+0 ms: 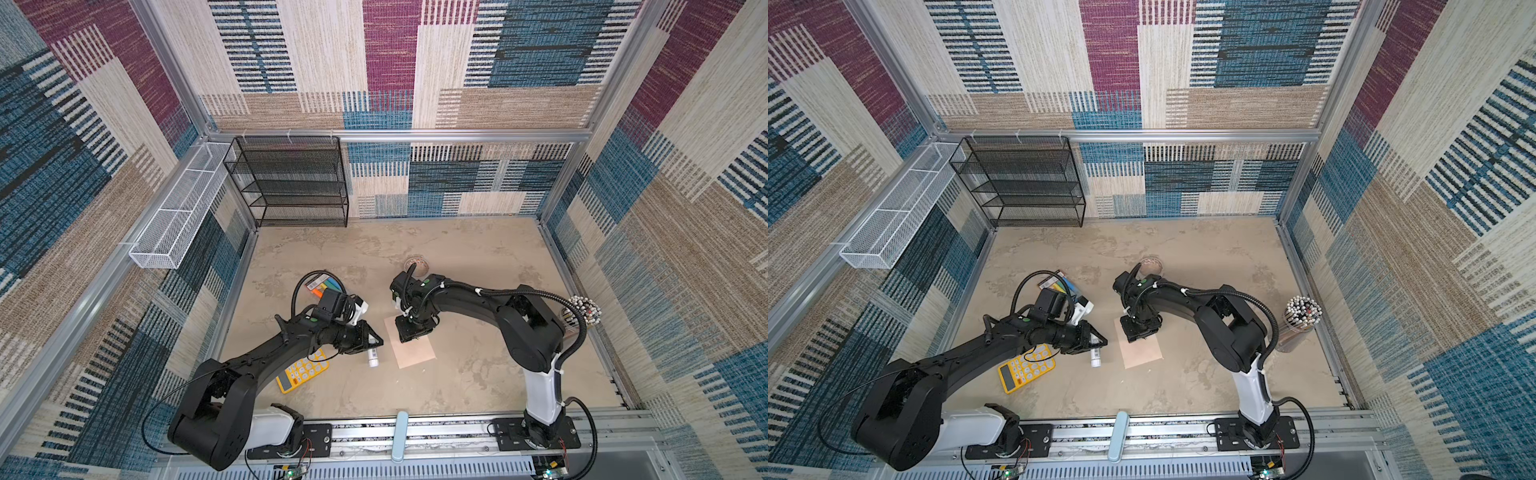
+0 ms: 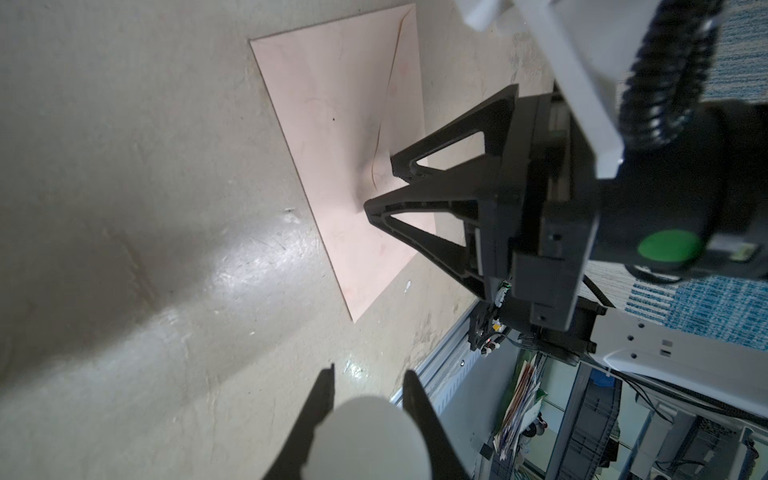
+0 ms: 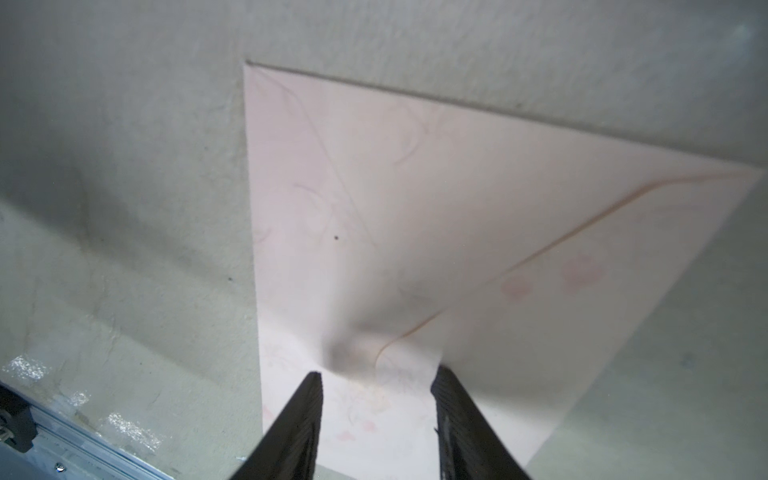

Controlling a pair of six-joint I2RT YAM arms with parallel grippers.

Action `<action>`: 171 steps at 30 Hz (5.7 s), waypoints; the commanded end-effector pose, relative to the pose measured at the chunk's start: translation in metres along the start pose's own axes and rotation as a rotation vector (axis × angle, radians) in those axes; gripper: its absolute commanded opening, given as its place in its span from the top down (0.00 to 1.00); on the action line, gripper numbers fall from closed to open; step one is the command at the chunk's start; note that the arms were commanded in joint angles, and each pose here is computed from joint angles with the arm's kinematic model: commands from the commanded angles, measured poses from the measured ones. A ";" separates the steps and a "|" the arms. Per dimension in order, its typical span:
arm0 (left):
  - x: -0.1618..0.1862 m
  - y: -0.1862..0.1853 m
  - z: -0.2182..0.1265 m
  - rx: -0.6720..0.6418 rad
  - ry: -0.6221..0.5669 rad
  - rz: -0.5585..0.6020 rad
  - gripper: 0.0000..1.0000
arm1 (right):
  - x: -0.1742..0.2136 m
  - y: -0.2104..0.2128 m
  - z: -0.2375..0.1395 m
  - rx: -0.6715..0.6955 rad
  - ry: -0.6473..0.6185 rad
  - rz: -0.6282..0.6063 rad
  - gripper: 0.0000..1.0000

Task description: Place the letter into the envelope and seal it

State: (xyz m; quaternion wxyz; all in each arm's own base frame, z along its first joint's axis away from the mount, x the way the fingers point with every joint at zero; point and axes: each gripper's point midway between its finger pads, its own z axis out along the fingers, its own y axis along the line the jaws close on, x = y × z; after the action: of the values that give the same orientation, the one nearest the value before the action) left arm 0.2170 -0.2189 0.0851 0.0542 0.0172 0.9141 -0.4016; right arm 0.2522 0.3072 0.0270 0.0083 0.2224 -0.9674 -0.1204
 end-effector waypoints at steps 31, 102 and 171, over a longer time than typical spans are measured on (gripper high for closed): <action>-0.082 -0.093 -0.076 0.039 -0.374 0.284 1.00 | 0.004 0.015 -0.283 -0.327 -1.443 -0.314 0.36; -0.069 -0.238 -0.105 0.610 -0.535 0.813 0.44 | 0.011 0.082 -0.268 -0.871 -1.319 -0.478 0.85; -0.081 -0.198 -0.072 0.311 -0.555 0.727 1.00 | -0.003 0.071 -0.275 -0.564 -1.409 -0.479 0.81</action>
State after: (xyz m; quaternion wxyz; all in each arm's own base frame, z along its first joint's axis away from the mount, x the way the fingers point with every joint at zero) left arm 0.2661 -0.3034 0.3144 0.4342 0.2580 0.6855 -0.5244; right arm 0.2331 0.3113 0.2707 -0.4962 0.3046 -0.6454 -0.4944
